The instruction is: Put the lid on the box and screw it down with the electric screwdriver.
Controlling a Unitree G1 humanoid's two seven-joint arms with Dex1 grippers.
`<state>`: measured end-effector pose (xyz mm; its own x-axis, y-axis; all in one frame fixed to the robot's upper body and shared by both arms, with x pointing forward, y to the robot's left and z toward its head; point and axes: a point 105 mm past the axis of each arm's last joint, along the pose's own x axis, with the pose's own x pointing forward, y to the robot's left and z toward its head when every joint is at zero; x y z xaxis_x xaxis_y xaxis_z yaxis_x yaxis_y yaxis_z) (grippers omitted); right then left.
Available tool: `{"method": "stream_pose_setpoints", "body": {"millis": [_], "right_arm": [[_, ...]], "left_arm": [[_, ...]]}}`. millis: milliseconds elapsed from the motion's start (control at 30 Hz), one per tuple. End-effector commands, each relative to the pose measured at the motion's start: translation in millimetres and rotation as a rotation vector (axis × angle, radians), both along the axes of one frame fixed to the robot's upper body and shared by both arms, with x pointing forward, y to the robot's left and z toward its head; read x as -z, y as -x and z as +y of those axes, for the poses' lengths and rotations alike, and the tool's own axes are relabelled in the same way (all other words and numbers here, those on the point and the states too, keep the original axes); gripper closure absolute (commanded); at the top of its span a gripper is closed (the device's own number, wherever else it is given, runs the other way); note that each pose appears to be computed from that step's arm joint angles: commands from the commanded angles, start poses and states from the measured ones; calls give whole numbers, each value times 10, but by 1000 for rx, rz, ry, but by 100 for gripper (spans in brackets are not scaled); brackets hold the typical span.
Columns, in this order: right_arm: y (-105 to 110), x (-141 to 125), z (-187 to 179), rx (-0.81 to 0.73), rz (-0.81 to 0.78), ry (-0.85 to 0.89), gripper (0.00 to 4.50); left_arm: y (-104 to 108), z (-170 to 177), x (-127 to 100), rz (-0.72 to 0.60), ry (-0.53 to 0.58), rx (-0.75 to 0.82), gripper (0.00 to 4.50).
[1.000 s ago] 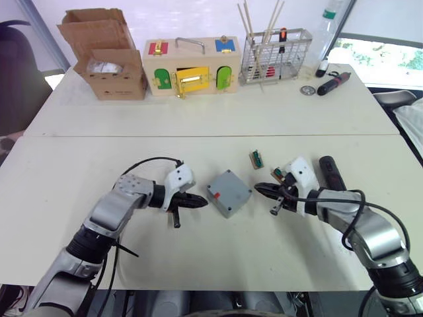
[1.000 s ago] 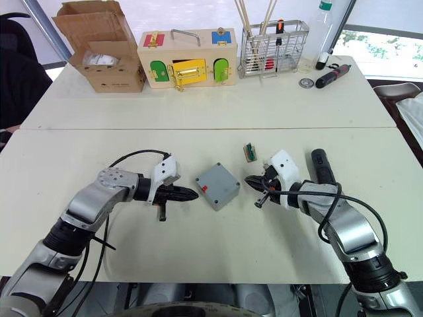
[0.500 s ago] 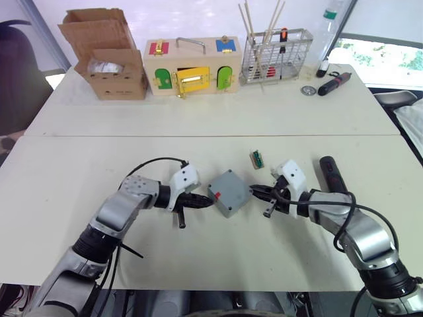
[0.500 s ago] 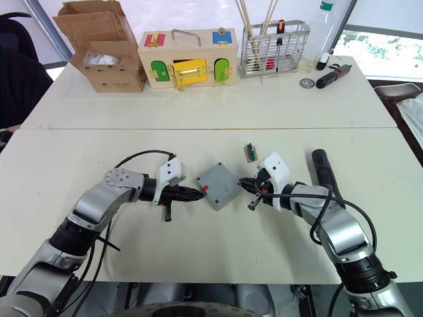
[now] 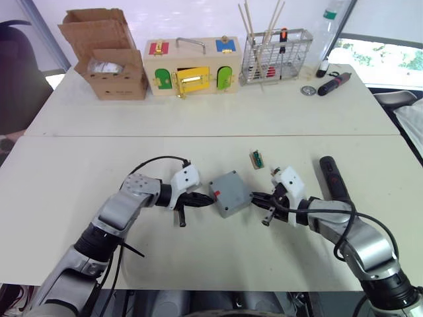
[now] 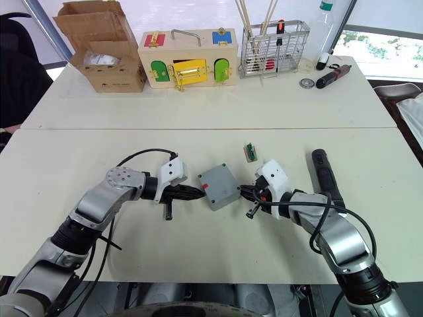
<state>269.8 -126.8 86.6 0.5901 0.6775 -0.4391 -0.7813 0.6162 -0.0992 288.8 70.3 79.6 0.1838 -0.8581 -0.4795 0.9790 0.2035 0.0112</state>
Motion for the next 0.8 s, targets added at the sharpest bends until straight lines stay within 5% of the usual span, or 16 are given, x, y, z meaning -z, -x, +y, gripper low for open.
{"method": "stream_pose_setpoints", "body": {"millis": [33, 433, 800], "right_arm": [[48, -106, 123, -46, -35, -31, 446], [224, -26, 211, -90, 30, -31, 446], [144, -77, 36, -34, 1, 22, 446]], "left_arm": [[-24, -15, -52, -32, -6, 19, 450], [-90, -10, -48, -60, -14, 15, 450], [-66, 78, -93, -33, -5, 6, 450]]}}
